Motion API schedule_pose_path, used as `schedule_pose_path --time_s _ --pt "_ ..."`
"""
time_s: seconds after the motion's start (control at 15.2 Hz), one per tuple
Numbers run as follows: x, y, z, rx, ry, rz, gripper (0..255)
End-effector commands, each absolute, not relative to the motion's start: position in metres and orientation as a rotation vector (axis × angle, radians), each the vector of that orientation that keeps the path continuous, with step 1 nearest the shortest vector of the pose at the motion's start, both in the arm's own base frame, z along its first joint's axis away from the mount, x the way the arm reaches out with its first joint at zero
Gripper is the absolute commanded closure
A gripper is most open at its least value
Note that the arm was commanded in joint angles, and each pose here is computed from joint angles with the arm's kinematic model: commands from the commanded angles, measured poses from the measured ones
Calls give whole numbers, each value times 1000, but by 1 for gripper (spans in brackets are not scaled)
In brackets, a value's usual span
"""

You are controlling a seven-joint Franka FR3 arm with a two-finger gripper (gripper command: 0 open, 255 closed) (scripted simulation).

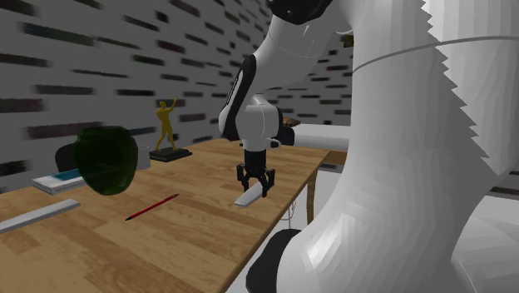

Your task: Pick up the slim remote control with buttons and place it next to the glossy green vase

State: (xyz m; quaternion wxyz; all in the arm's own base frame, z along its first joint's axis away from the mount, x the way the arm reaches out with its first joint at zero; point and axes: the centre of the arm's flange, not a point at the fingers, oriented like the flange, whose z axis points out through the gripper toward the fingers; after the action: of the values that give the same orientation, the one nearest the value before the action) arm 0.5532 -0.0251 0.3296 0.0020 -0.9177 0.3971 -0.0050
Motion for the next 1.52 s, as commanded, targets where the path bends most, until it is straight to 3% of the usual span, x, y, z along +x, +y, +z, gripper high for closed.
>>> schedule_pose_path --time_s 0.0,1.45 --pt "553 -25 338 -2879 1246 -16 255" --pt "553 -25 454 -2879 1246 -16 255"
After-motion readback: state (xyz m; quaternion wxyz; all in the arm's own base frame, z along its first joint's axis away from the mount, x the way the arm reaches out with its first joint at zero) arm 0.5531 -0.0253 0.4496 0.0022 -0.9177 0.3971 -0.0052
